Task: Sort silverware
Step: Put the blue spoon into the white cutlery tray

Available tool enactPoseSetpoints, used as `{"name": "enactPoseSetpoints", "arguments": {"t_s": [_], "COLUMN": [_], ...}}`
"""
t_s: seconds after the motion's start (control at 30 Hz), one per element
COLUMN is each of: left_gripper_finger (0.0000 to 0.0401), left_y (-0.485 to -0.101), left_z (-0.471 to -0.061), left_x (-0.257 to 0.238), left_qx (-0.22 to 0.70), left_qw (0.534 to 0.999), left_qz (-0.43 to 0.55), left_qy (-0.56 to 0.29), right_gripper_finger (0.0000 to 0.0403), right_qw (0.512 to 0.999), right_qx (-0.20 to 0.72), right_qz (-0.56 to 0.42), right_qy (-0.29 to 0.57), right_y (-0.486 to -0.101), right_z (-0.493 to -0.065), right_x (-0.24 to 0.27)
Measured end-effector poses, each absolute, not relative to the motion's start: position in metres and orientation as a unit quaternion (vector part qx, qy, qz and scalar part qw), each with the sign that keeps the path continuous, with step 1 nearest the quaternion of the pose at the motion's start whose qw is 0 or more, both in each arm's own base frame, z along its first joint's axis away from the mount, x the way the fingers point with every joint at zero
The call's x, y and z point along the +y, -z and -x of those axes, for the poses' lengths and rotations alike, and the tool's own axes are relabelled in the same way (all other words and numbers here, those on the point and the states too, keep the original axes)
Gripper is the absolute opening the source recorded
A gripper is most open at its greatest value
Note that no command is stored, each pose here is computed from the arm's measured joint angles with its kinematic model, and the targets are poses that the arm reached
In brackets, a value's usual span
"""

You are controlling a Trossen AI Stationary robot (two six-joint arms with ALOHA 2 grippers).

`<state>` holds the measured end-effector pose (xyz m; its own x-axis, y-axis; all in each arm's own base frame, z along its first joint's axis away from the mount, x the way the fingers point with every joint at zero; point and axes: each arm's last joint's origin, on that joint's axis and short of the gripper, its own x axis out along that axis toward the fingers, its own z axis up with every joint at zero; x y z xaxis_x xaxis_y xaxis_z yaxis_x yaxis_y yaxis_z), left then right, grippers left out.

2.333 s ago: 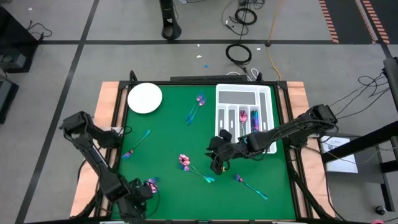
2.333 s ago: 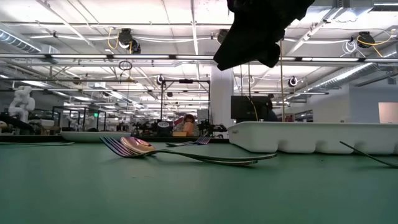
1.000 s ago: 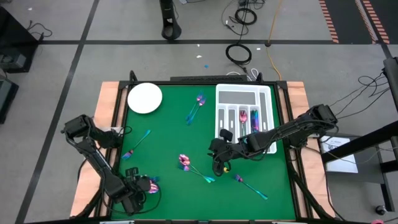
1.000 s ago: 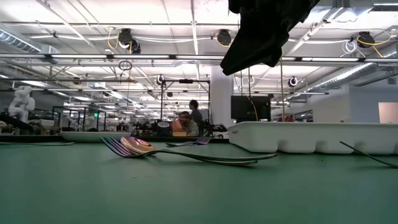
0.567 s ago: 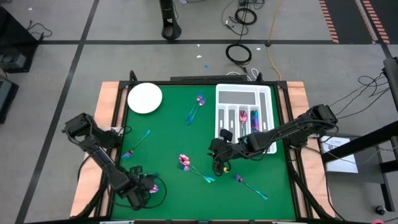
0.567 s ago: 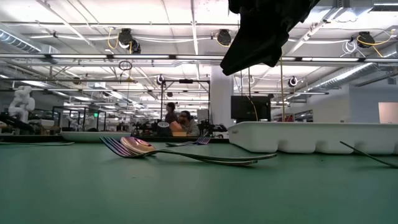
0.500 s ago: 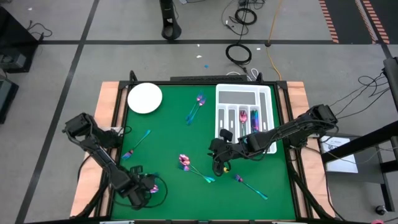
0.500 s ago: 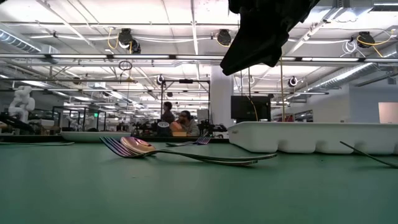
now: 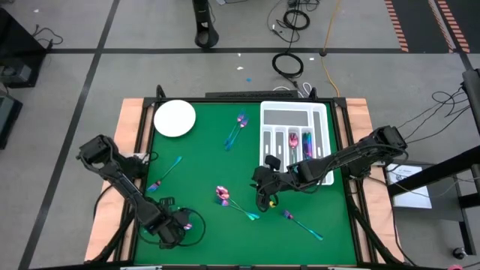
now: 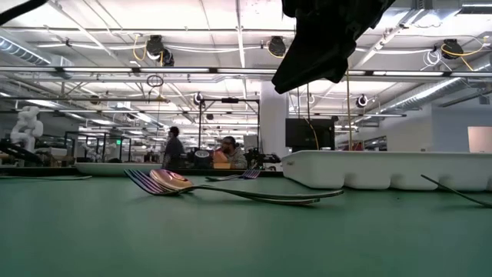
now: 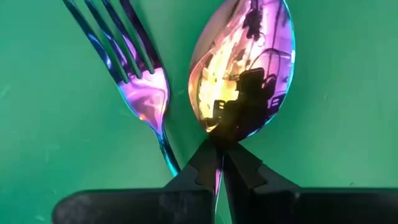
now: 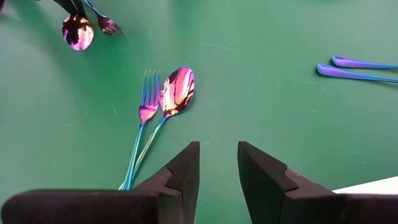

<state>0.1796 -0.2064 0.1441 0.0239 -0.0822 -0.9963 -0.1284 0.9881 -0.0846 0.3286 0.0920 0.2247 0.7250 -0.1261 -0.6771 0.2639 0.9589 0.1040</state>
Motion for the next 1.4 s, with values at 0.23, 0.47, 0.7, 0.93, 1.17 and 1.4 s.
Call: {"name": "enactPoseSetpoints", "arguments": {"t_s": [0.23,0.47,0.7,0.93,1.17,1.4], "left_gripper_finger": [0.0023,0.0012,0.0010,0.0010,0.0009,0.0009], "left_y": [-0.170,-0.206,-0.209,-0.192,-0.199,-0.202], "left_z": [-0.197,-0.203,-0.210,-0.218,-0.229,-0.241], "left_x": [-0.194,-0.188,-0.192,-0.170,-0.154,-0.136], "left_qx": [0.598,0.455,0.299,0.159,0.091,0.071], "left_qw": [0.798,0.884,0.949,0.975,0.985,0.988], "left_qz": [0.082,0.098,0.103,0.144,0.127,0.136], "left_qy": [-0.013,-0.027,0.020,0.055,0.071,0.025], "right_gripper_finger": [0.0098,0.0098,0.0098,0.0098,0.0098,0.0098], "right_qw": [0.923,0.920,0.913,0.914,0.918,0.939], "right_qx": [0.357,0.365,0.381,0.379,0.368,0.324], "right_qz": [-0.098,-0.096,-0.091,-0.102,-0.105,-0.090], "right_qy": [0.105,0.103,0.109,0.107,0.102,0.076], "right_y": [-0.224,-0.223,-0.221,-0.221,-0.223,-0.230], "right_z": [-0.328,-0.327,-0.324,-0.323,-0.325,-0.332], "right_x": [0.092,0.092,0.092,0.096,0.099,0.101]}}
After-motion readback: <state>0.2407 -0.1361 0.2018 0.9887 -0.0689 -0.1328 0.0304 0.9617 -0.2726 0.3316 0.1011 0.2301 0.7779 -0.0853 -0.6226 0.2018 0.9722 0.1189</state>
